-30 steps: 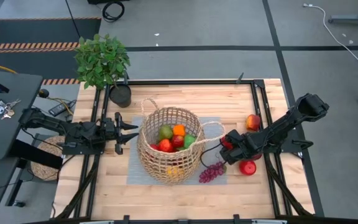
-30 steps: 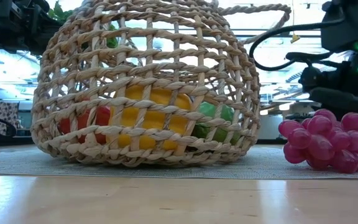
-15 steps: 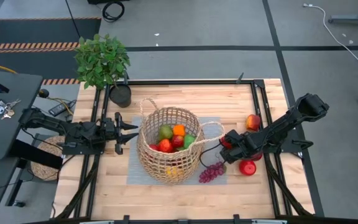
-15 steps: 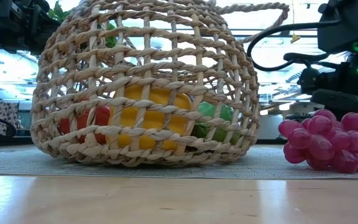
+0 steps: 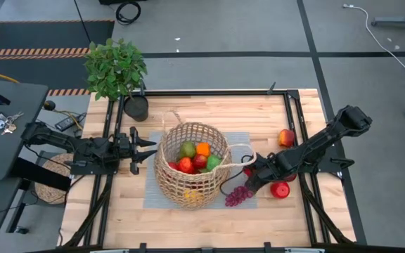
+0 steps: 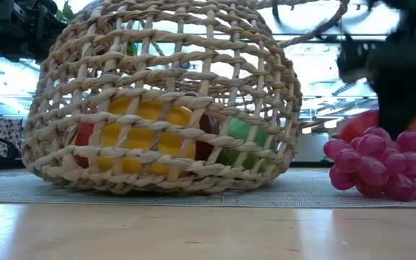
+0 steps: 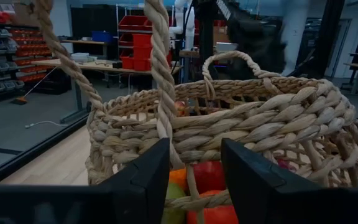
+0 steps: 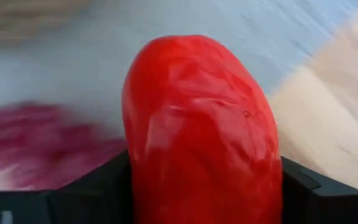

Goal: Build produce basket
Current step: Put the mango into the basket

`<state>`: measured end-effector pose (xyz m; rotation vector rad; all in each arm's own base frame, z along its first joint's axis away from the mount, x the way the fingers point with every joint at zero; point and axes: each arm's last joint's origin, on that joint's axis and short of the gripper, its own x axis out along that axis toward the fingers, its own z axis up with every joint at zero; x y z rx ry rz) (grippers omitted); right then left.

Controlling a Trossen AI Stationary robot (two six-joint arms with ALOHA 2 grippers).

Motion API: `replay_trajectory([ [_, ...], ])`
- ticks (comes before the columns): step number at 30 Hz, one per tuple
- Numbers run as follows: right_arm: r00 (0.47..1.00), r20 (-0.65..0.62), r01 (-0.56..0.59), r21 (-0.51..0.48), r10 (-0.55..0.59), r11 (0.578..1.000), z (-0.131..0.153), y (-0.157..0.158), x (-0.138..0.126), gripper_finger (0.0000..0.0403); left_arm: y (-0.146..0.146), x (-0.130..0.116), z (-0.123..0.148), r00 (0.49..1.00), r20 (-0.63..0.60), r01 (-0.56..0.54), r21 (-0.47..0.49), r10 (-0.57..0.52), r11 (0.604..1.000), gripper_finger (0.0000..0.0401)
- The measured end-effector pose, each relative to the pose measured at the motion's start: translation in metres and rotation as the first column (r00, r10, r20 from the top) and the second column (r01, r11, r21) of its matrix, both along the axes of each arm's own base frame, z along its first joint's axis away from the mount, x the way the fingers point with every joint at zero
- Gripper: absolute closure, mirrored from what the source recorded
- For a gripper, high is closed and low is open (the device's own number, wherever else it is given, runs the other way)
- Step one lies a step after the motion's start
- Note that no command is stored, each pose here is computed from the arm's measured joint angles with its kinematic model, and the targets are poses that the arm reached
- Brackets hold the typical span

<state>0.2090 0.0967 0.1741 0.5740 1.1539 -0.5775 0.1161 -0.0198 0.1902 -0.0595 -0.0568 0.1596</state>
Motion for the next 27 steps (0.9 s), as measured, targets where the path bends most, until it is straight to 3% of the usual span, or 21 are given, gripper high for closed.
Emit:
replay_trajectory([
  [5, 0.986, 0.096, -0.136, 0.028, 0.133, 0.99, 0.039, 0.024, 0.013, 0.0136, 0.0, 0.0, 0.0, 1.0, 0.0, 0.0, 0.0, 0.0, 1.0, 0.0254],
  [9, 0.943, 0.196, -0.281, 0.047, 0.267, 0.958, 0.066, 0.043, 0.02, 0.014, 0.0, 0.0, 0.0, 1.0, 0.0, 0.0, 0.0, 0.0, 1.0, 0.025],
  [13, 0.857, 0.352, -0.402, -0.004, 0.377, 0.916, 0.09, 0.06, 0.028, 0.0138, 0.0, 0.0, 0.0, 1.0, 0.0, 0.0, 0.0, 0.0, 1.0, 0.0249],
  [17, 0.713, 0.505, -0.49, -0.138, 0.487, 0.861, 0.113, 0.074, 0.037, 0.0137, 0.0, 0.0, 0.0, 1.0, 0.0, 0.001, 0.0, -0.001, 1.0, 0.0253],
  [22, 0.569, 0.603, -0.472, -0.317, 0.559, 0.823, 0.135, 0.075, 0.049, 0.0137, 0.0, 0.0, 0.0, 1.0, 0.0, 0.0, 0.0, 0.0, 1.0, 0.0251],
  [27, 0.528, 0.666, -0.321, -0.418, 0.527, 0.85, 0.159, 0.065, 0.061, 0.0136, 0.0, 0.0, 0.0, 1.0, 0.0, 0.0, 0.0, 0.0, 1.0, 0.0249],
])
